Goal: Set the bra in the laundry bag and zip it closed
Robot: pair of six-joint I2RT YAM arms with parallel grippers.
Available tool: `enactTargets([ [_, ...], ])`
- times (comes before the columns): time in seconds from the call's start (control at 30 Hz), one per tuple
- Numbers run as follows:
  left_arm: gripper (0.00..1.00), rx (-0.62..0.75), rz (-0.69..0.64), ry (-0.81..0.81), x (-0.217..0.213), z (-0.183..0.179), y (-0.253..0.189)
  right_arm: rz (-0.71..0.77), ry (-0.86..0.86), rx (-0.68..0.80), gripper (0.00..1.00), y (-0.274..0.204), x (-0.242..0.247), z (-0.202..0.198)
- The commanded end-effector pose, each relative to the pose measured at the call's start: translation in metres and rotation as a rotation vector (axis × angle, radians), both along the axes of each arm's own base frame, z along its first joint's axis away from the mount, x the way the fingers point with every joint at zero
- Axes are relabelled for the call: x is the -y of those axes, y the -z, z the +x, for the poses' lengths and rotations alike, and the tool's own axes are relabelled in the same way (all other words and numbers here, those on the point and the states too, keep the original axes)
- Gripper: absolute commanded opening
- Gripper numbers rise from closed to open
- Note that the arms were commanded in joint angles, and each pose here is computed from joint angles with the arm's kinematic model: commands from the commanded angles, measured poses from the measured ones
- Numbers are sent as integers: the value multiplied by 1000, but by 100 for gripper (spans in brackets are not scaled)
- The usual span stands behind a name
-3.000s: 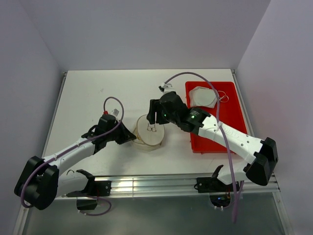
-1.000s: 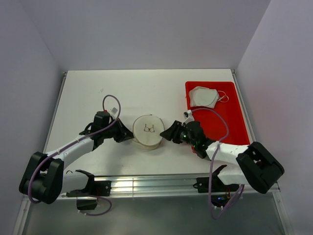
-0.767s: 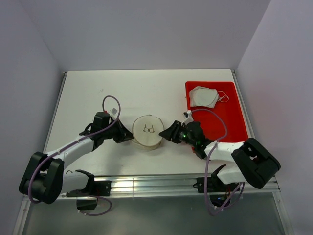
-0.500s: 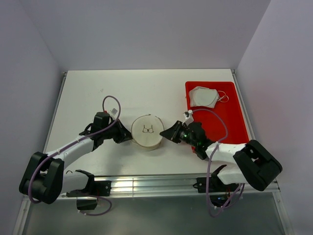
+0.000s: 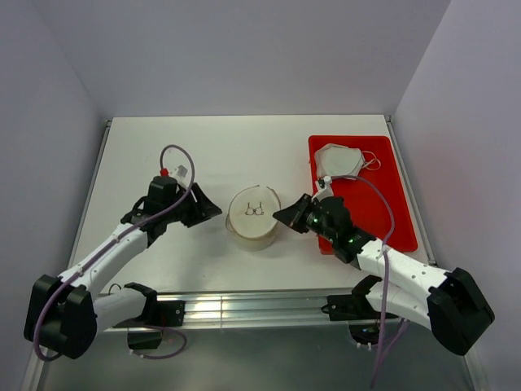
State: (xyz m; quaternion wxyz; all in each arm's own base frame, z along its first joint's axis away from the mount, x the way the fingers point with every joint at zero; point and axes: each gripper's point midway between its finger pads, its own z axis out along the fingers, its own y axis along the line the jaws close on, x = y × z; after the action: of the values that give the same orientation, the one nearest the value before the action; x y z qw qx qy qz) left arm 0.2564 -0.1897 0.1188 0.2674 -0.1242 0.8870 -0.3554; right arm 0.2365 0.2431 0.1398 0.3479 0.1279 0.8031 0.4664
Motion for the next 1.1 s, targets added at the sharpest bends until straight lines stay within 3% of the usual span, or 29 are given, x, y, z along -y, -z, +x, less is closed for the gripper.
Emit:
enactTargets([
  [0.0,63,142,74,-55,-15,18,-36,-96,99,-44,0,-10,13,6],
  [0.07,69,188,88,-64,-18,19,-50,-156,129,-81,0,-8,16,6],
  [0.2,64,279,100,-35,-7,11,-77,-251,158,-147,0,-5,16,8],
  [0.5,60,417,-33,185,87,-71,-126,-342,200,-219,0,-4,6,13],
  [0.53,60,412,-40,241,102,-86,-123,-363,198,-233,0,-2,6,11],
  [0.77,61,403,-24,330,145,-104,-100,-397,211,-259,0,-9,-4,16],
  [1.07,64,447,-5,358,170,-94,-75,-389,167,-263,0,-10,-10,11],
])
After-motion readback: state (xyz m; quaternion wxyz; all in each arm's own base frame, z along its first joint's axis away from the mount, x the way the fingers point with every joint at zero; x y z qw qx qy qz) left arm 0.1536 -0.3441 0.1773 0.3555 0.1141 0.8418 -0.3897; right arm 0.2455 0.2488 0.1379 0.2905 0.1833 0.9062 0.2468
